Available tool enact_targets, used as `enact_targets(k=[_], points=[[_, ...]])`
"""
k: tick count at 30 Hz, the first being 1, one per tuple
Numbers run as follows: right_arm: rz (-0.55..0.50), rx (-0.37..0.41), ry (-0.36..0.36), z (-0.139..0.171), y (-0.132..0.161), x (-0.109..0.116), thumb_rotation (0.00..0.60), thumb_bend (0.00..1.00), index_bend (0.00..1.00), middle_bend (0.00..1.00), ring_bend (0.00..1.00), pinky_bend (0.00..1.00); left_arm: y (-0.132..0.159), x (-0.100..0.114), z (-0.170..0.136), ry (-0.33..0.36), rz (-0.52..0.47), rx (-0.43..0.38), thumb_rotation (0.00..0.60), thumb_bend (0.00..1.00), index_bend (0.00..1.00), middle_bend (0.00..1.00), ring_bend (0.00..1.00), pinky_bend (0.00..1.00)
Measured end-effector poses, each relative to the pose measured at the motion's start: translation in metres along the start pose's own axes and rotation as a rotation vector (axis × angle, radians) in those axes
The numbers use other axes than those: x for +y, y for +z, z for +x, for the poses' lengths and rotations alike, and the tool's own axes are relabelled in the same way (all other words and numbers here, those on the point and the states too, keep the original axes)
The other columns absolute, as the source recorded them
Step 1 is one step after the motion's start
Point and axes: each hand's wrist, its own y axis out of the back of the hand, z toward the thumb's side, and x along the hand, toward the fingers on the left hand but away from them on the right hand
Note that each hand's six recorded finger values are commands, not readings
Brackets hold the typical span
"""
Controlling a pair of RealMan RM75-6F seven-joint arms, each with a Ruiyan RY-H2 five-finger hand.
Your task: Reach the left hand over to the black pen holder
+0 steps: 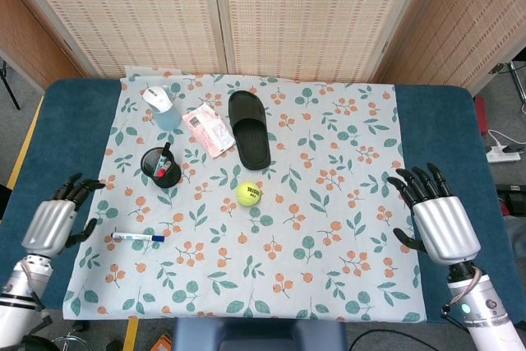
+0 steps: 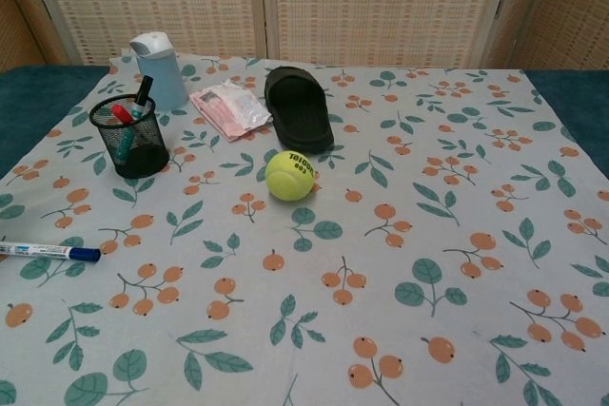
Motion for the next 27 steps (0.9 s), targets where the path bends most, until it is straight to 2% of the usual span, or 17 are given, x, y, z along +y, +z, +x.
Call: enact_targets(k=[3, 7, 13, 16, 27], points=[[-0.004, 0.0, -0.005, 0.001, -0.001, 0.002, 0.6, 0.1, 0.19, 0.13, 0.09, 0.0, 0.028, -0.031, -0.005, -0.05, 0.023, -0.037, 0.6, 0.37, 0.25, 0.19, 0.04, 0.2], [-0.009, -0.002, -0.006, 0.0, -0.003, 0.002, 0.6, 0.1, 0.19, 0.13, 0.09, 0.0, 0.053, -0.072, -0.009, -0.102, 0.032, -0.046, 0.6, 0.37, 0.27, 0.22, 0.06, 0.2], [-0.008, 0.0, 0.007, -0.002, -0.003, -0.001, 0.6, 0.1, 0.19, 0.13, 0.09, 0.0, 0.06, -0.121, -0.009, -0.168, 0.042, -0.004, 0.6, 0.37, 0.3, 0.24, 0.06, 0.2], [-0.009, -0.002, 0.005, -0.002, -0.004, 0.0, 0.6, 0.1, 0.19, 0.13, 0.09, 0.0, 0.054, -0.134, -0.007, -0.186, 0.071, 0.014, 0.6, 0.37, 0.33, 0.26, 0.07, 0.2], [-0.007, -0.006, 0.001, -0.002, -0.004, 0.001, 0.6, 0.1, 0.19, 0.13, 0.09, 0.0, 0.039, -0.158, 0.002, -0.194, 0.094, 0.054, 0.6, 0.37, 0.34, 0.27, 0.08, 0.2]])
